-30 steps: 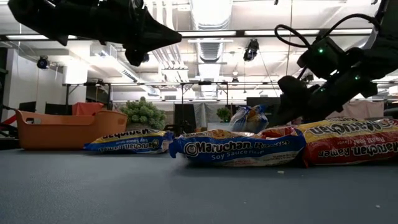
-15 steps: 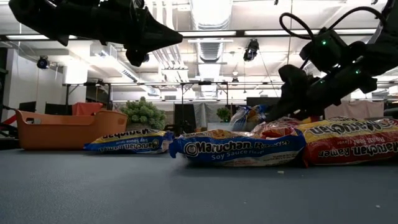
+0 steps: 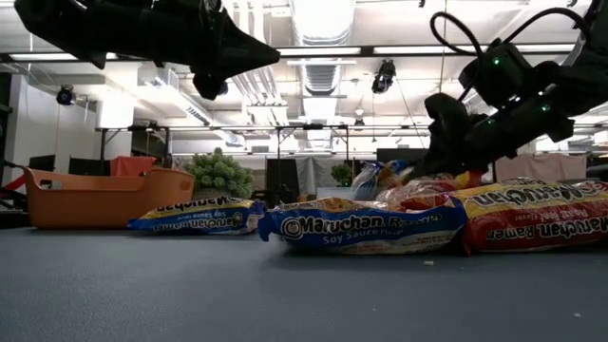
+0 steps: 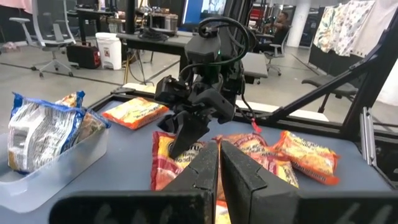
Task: Sort Maruchan noodles
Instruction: Put the red noodle pack into the gray bin
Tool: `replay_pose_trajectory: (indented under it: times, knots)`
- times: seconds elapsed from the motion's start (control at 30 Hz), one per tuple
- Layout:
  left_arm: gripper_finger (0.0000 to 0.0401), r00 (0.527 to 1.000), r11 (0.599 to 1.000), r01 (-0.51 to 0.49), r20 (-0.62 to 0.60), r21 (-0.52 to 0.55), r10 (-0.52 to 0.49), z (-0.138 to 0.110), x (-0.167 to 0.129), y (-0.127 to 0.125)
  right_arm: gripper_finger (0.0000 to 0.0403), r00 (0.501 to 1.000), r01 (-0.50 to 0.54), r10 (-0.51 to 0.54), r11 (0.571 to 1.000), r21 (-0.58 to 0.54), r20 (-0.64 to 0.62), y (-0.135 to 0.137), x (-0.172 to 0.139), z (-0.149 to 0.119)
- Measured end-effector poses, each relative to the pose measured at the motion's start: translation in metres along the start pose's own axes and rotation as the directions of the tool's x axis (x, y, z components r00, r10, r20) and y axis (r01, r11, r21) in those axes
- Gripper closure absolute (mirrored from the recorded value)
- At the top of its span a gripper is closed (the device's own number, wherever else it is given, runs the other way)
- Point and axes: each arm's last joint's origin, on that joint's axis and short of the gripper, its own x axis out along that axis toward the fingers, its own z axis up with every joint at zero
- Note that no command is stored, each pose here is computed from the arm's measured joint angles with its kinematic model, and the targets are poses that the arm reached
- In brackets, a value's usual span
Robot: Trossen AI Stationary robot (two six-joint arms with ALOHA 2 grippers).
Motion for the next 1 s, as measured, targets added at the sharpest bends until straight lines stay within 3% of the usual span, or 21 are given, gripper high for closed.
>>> replay_pose_trajectory:
  times: [0.27,0.47,0.63,0.73,1.0]
  knots:
    - [0.0401,1.000,1.000,0.004,0.024,-0.007,-0.004,0.008,0.002,-0.002,0.0393,0.990,-0.096,0.108,0.987,-0.130,0.088,0.011,-0.001,0.008]
    - [0.0401,1.000,1.000,0.005,0.031,-0.009,-0.004,0.010,0.003,-0.002,0.0394,0.970,-0.156,0.199,0.951,-0.265,0.143,0.026,0.000,0.013]
    - [0.0389,0.999,1.000,0.005,0.031,-0.011,-0.005,0.010,0.003,-0.002,0.0394,0.949,-0.175,0.263,0.899,-0.402,0.176,0.048,0.004,0.022]
    - [0.0368,0.999,1.000,0.005,0.032,-0.016,-0.005,0.010,0.003,-0.002,0.0394,0.930,-0.189,0.317,0.843,-0.503,0.183,0.064,0.007,0.027]
    - [0.0258,1.000,1.000,0.003,0.020,-0.029,-0.003,0.005,0.007,-0.003,0.0394,0.894,-0.224,0.426,0.693,-0.685,0.138,0.103,0.009,0.027]
